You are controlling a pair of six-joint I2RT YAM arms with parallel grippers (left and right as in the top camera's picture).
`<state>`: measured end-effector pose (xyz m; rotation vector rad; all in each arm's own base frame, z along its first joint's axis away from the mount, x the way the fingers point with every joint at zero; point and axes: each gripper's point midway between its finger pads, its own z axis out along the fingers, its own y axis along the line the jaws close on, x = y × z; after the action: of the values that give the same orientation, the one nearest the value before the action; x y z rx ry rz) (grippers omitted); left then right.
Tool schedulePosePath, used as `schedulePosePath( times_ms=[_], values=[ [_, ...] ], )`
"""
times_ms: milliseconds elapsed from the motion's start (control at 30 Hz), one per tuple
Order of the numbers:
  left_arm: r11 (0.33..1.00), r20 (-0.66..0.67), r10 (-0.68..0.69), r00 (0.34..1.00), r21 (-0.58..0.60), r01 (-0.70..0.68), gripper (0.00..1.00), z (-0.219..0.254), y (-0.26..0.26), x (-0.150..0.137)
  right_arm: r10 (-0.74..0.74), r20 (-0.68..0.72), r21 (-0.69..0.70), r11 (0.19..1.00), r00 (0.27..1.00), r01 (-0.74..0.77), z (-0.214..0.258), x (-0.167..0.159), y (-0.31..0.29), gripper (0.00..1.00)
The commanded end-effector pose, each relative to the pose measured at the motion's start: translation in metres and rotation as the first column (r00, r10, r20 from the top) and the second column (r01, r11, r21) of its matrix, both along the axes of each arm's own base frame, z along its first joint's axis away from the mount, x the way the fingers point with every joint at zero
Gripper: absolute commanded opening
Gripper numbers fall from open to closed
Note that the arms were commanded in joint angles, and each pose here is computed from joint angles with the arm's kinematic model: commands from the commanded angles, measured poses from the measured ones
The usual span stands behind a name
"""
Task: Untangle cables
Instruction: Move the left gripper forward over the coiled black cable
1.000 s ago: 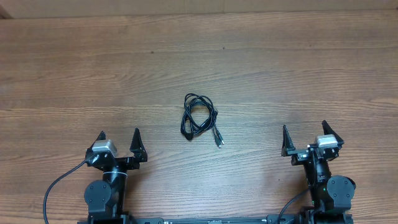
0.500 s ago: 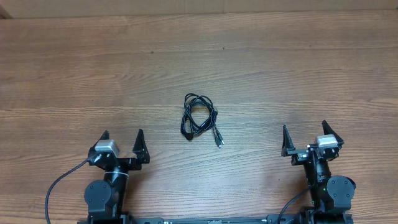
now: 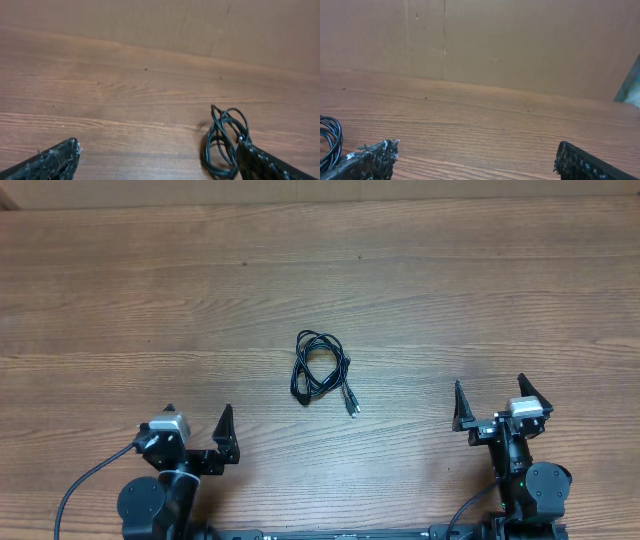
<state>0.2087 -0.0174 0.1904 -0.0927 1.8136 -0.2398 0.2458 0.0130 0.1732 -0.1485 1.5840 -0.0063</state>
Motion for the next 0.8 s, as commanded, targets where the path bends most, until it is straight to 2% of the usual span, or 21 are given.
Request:
schedulePosePath(
  times_ms=[0,233,433,533,667,767],
  values=[
    [1.000,0.011,-0.017,1.000,0.025,0.017,1.00,0.016,-0.002,-0.009,0.002,0.005,-0.003,1.000,1.000,-0.002,-0.002,0.000,0.000,1.00],
    [0.999,-0.167,-0.032,0.985,0.008,0.033,1.00,0.023,-0.005,-0.004,0.002,0.004,-0.003,1.000,1.000,-0.002,-0.002,0.000,0.000,1.00],
    [0.998,-0.336,-0.068,0.940,-0.024,0.064,1.00,0.034,-0.010,0.012,0.002,0.004,-0.003,1.000,1.000,-0.002,-0.002,0.000,0.000,1.00],
    [0.997,-0.451,-0.076,0.889,-0.015,0.078,1.00,0.033,-0.009,0.025,0.002,0.005,-0.003,1.000,1.000,-0.002,-0.002,0.000,0.000,1.00],
    [0.995,-0.637,-0.092,0.765,-0.039,0.088,1.00,0.006,-0.010,0.046,0.002,0.004,-0.003,1.000,1.000,-0.002,-0.002,0.000,0.000,1.00],
    [0.993,-0.721,-0.114,0.683,-0.053,0.110,1.00,-0.020,-0.016,0.054,0.002,0.005,-0.003,1.000,1.000,-0.002,-0.002,0.000,0.000,1.00]
  ],
)
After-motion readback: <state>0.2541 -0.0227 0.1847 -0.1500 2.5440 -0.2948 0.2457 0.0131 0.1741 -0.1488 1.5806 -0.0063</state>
